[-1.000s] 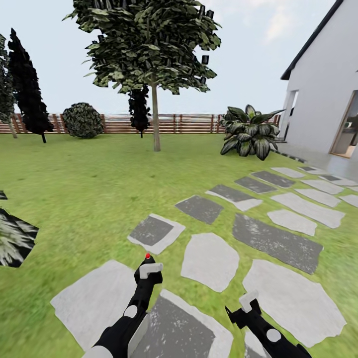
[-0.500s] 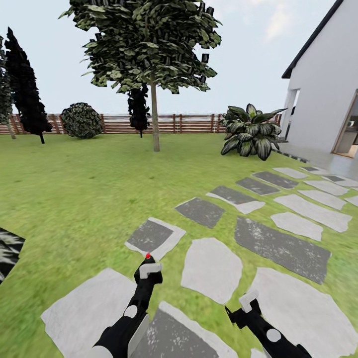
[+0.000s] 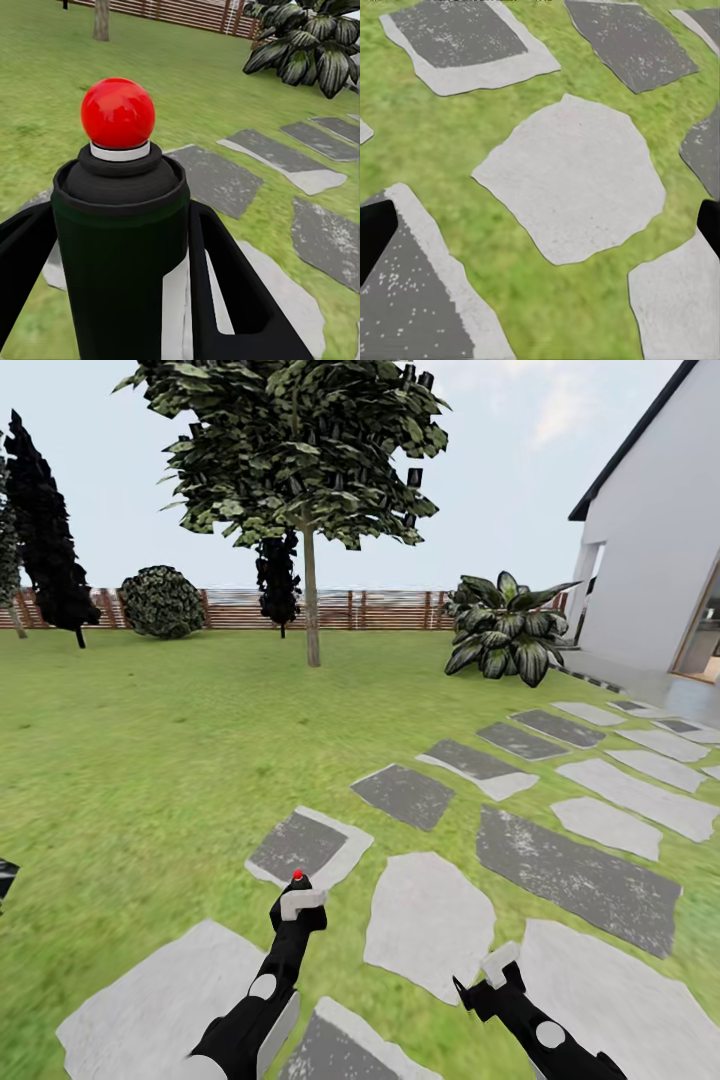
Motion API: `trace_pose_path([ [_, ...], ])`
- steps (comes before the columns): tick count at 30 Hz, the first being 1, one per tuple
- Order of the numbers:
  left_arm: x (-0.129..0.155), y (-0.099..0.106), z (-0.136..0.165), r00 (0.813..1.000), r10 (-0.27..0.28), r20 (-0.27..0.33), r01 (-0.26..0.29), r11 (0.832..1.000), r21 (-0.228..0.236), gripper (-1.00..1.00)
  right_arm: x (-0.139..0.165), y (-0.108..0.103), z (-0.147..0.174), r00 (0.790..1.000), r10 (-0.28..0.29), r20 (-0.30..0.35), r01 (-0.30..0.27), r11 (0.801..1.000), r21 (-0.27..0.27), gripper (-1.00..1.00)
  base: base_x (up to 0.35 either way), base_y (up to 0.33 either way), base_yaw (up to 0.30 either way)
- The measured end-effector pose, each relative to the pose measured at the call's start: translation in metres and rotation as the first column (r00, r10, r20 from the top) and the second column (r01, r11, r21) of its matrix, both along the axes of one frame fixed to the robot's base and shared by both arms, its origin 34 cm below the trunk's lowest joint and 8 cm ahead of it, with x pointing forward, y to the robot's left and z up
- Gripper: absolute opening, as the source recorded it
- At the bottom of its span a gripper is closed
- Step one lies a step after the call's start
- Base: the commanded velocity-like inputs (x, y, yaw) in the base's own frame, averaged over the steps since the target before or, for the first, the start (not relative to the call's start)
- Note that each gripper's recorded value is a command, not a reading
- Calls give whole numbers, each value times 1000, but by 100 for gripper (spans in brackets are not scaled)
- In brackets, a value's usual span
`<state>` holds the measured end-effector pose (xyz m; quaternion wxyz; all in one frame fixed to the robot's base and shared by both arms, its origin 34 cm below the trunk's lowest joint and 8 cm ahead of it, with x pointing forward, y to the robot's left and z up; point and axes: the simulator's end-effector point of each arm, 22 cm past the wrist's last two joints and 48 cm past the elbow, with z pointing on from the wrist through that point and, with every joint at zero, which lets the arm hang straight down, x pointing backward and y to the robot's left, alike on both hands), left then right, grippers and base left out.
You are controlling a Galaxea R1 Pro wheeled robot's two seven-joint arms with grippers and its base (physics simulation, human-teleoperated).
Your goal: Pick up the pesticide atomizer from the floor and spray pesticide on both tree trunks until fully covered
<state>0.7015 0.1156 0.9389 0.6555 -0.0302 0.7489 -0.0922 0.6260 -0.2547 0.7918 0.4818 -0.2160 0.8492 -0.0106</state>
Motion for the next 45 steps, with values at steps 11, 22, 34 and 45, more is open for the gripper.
trace_pose_path([
  [11, 0, 0, 0, 1000, 1, 0, -1, 1000, 0, -100, 0, 0, 0, 1000, 0, 0, 0, 1000, 0, 100, 297, 0, 0],
  [22, -1, 0, 0, 1000, 0, 1, 0, 1000, 0, -100, 0, 0, 1, 1000, 0, 1, 0, 1000, 0, 100, 319, 0, 0],
  [34, 0, 0, 0, 1000, 0, 0, 0, 1000, 0, -100, 0, 0, 0, 1000, 0, 0, 0, 1000, 0, 100, 285, 0, 0],
  [45, 0, 0, 0, 1000, 0, 0, 0, 1000, 0, -100, -4, 14, -4, 1000, 11, -11, -11, 1000, 14, 100, 246, 0, 0],
])
